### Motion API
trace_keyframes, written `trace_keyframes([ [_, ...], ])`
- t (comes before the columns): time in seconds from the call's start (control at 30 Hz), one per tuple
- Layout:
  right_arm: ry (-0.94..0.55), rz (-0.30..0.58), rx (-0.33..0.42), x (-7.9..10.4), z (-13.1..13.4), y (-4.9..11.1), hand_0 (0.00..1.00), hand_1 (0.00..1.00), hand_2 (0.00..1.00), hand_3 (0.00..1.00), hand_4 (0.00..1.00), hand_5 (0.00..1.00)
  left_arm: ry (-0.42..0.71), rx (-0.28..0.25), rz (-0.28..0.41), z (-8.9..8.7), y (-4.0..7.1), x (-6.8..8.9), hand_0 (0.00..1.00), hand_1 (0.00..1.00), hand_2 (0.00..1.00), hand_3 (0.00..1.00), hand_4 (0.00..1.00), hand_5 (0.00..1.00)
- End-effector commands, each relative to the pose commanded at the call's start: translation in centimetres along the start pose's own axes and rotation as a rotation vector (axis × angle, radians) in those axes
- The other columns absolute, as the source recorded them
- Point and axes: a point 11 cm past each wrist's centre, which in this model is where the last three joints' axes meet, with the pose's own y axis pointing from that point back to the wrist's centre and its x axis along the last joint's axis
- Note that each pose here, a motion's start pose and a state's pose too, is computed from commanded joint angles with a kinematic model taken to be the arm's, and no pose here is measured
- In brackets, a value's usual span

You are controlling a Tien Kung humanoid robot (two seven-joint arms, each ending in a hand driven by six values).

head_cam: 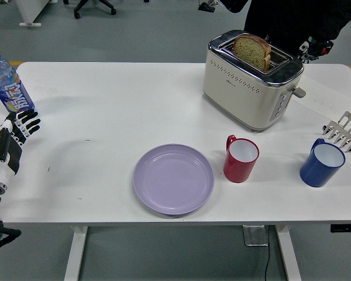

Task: Push plate across desktop

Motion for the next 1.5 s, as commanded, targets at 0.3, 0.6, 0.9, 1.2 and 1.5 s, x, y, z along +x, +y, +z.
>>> trace_keyframes([
  [0.3, 0.002, 0.003, 0.012, 0.1, -0.5, 0.0, 0.629, 0.581, 0.669, 0.662, 0.221, 0.406, 0.021, -0.010, 0.009, 0.7, 0.1, 1.1, 0.772, 0.748, 0.736, 0.669, 0.451, 0.998],
  [0.6, -0.006, 0.004, 0.031, 0.1, -1.5, 0.0, 0.629, 0.581, 0.669, 0.662, 0.221, 0.404, 0.144, 0.004, -0.018, 2.2, 0.0, 2.3, 0.773, 0.750, 0.731, 0.676, 0.453, 0.998],
  [0.9, -0.012, 0.007, 0.027, 0.3, -1.1, 0.0, 0.629, 0.581, 0.670, 0.661, 0.221, 0.402, 0.176, 0.019, -0.031, 2.2, 0.3, 3.0, 0.778, 0.761, 0.737, 0.698, 0.479, 0.998],
  [1.2, -0.019, 0.009, 0.006, 0.4, -0.1, 0.0, 0.629, 0.581, 0.670, 0.662, 0.221, 0.400, 0.144, 0.047, -0.030, 1.3, 0.9, 3.3, 0.779, 0.763, 0.739, 0.696, 0.493, 0.998],
  [1.5, -0.024, 0.011, 0.000, 0.4, 0.3, 0.0, 0.629, 0.581, 0.670, 0.662, 0.220, 0.398, 0.127, 0.062, -0.029, 0.8, 1.1, 3.5, 0.778, 0.757, 0.741, 0.689, 0.494, 0.998],
])
